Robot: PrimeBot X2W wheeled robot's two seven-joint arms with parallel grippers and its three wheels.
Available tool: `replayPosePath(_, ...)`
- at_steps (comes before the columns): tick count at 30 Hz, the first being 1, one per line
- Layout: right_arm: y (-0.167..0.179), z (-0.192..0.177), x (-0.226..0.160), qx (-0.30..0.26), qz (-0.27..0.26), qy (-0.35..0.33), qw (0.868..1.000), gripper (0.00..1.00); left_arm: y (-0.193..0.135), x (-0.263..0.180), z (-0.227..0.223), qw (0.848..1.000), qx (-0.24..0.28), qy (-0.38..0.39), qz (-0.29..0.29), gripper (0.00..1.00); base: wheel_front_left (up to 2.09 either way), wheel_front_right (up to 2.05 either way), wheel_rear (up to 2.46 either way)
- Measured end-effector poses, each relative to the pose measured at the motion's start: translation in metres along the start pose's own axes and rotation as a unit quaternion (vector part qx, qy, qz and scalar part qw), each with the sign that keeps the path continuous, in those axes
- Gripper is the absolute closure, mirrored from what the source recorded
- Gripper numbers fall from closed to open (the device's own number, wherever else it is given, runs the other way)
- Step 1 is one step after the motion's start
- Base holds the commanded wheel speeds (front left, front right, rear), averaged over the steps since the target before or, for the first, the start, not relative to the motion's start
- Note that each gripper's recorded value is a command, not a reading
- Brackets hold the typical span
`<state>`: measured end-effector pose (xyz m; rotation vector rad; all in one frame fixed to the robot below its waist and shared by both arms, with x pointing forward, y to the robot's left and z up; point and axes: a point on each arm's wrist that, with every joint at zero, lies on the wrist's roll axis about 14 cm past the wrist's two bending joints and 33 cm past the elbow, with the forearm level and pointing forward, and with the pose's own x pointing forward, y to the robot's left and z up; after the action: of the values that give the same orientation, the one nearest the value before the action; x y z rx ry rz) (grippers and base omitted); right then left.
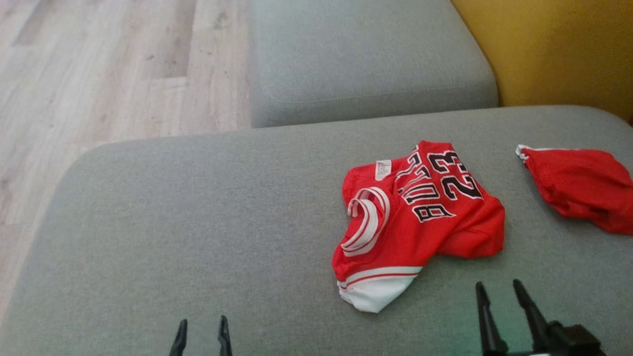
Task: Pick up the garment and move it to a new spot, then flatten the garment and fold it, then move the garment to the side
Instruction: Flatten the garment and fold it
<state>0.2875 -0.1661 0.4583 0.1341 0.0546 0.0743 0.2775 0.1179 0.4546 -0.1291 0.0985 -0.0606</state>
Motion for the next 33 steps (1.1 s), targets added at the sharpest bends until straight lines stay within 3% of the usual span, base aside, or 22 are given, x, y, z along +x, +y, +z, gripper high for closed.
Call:
replayPosePath(8, 0.02, 0.001, 0.001, -0.015, 0.035, -0.001, 0.999, 0.0, 0.009, -0.004, 0.01, 1.0, 0.002, -0.02, 0.016, 0.0, 0.0, 0.0, 0.0)
replayPosePath(33, 0.027, -0.009, 0.003, -0.012, 0.045, 0.016, 0.999, 0.0, 0.006, -0.001, 0.001, 1.0, 0.019, -0.004, 0.009, 0.0, 0.0, 0.0, 0.0)
